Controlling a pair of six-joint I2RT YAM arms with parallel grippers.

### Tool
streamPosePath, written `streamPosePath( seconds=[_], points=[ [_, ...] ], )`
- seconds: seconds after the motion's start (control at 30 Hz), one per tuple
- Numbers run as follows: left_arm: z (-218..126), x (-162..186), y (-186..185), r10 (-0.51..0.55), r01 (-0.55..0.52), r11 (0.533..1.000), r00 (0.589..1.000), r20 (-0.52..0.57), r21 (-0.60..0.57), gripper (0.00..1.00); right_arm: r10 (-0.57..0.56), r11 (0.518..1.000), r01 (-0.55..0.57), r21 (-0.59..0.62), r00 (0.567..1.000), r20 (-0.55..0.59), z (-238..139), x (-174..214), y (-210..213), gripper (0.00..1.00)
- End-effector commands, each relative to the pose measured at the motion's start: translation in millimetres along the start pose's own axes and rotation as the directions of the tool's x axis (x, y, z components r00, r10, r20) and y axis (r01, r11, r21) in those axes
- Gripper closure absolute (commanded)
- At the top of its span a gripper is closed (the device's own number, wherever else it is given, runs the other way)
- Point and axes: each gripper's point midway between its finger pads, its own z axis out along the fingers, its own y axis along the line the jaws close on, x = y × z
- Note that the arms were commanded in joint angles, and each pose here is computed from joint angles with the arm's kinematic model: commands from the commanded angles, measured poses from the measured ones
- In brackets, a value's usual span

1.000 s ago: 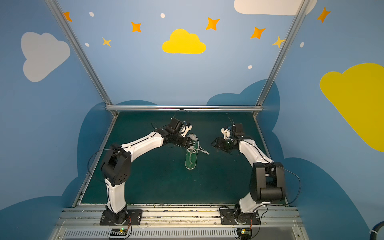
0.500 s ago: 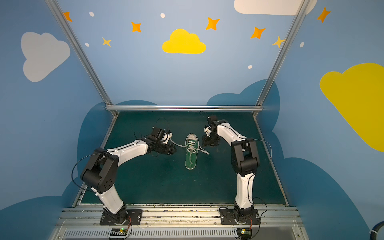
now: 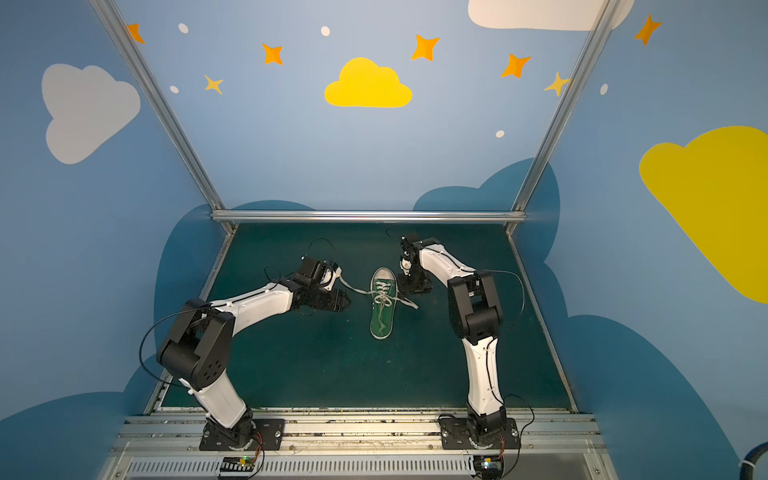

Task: Tie the shoes

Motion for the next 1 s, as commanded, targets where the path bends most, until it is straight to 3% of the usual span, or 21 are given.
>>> streamPosePath(
  seconds=[0.0, 0.27, 0.6, 0.83, 0.97],
  points=[
    [-9.1, -5.7, -4.3, 0.002, -0.002, 1.0, 1.0, 0.027, 0.021, 0.34, 0.003, 1.0, -0.003, 0.01, 1.0, -0.016, 2.3, -1.8, 1.4, 0.39],
    [-9.0, -5.7, -4.2, -0.007, 0.006, 1.0, 1.0, 0.027, 0.023, 0.34, 0.009, 0.998, -0.008, 0.061, 1.0, -0.021, 13.6, -6.7, -0.7, 0.38],
    [-13.1, -5.4, -5.1, -0.007, 0.006, 1.0, 0.999, 0.031, 0.019, 0.34, 0.143, 0.94, -0.136, 0.312, 0.99, 0.0, 14.4, -4.0, -44.1, 0.38],
    [-16.2, -6.0, -4.5, -0.014, 0.013, 1.0, 0.999, 0.036, 0.018, 0.34, 0.236, 0.886, -0.209, 0.413, 0.972, -0.014, 3.3, 25.2, -74.1, 0.38],
    [-17.8, -6.2, -6.7, -0.011, 0.01, 1.0, 0.999, 0.038, 0.024, 0.34, 0.328, 0.86, -0.279, 0.428, 0.944, -0.044, -1.2, 69.4, -92.3, 0.38]
  ],
)
